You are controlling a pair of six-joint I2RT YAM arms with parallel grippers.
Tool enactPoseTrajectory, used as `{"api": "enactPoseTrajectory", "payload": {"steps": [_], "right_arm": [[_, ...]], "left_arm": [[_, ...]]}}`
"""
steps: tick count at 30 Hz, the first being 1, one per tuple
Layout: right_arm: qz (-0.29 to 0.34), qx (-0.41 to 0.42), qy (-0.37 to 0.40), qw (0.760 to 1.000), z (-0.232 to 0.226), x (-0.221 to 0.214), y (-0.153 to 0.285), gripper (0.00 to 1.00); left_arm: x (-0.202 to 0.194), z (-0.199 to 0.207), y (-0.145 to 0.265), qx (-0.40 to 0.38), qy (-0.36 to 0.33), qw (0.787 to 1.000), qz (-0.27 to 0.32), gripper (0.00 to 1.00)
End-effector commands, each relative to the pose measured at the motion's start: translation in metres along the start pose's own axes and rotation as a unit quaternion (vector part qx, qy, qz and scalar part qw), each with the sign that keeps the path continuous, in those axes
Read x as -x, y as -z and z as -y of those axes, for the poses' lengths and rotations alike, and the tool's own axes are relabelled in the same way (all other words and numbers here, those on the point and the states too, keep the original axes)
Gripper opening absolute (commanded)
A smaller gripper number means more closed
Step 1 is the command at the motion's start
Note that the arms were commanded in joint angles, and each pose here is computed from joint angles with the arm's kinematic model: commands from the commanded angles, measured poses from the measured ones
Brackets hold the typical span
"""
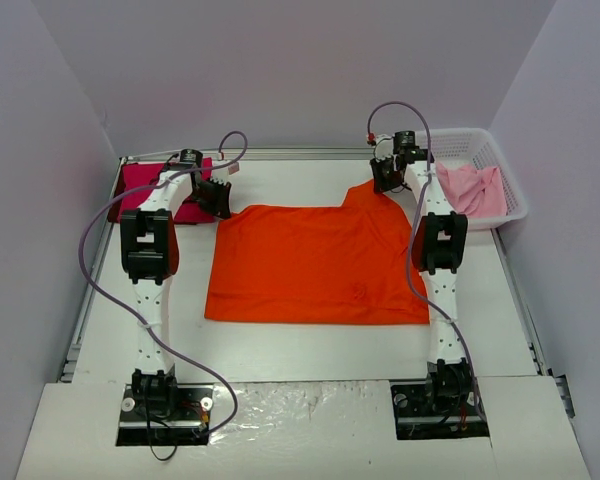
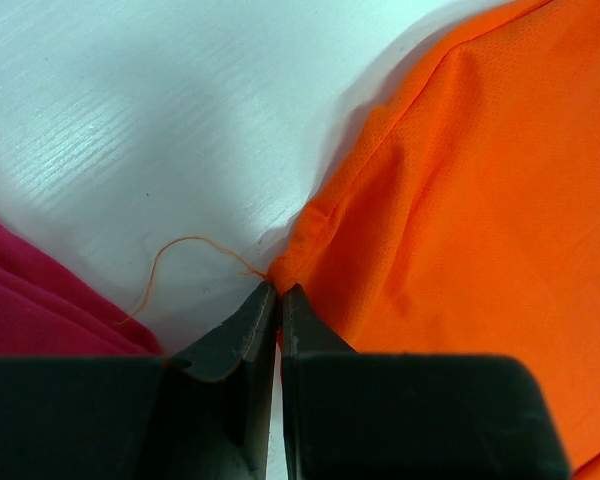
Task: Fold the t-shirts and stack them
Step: Grap the side of the flattened tshirt furthest away from the robot with both arms
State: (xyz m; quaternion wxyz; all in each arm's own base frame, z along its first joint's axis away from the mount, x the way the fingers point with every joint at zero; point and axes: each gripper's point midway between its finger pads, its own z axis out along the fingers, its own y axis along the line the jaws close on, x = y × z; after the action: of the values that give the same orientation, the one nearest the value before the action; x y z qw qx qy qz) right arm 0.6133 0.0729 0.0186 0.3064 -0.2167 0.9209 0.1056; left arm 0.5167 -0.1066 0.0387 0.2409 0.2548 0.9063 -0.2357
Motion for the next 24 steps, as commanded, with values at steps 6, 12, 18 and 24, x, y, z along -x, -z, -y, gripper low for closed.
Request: {"api": "enactPoseTrajectory", "payload": {"steps": [6, 12, 18, 24], "right_arm": [[0.020, -0.050, 0.011, 0.999, 0.017, 0.023, 0.034, 0.00], [0.035, -0.059, 0.017, 0.998, 0.019, 0.035, 0.063, 0.00], [0.044, -0.054, 0.020, 0.997, 0.012, 0.041, 0.089, 0.00], [0.049, -0.054, 0.022, 0.997, 0.007, 0.043, 0.109, 0.00]], "left_arm": [[0.021, 0.006, 0.027, 0.025, -0.017, 0.999, 0.015, 0.02], [0.038, 0.012, 0.048, 0.039, -0.024, 0.998, 0.043, 0.02], [0.054, 0.023, 0.072, 0.045, -0.032, 0.996, 0.073, 0.02], [0.055, 0.032, 0.084, 0.042, -0.035, 0.995, 0.082, 0.02]]}}
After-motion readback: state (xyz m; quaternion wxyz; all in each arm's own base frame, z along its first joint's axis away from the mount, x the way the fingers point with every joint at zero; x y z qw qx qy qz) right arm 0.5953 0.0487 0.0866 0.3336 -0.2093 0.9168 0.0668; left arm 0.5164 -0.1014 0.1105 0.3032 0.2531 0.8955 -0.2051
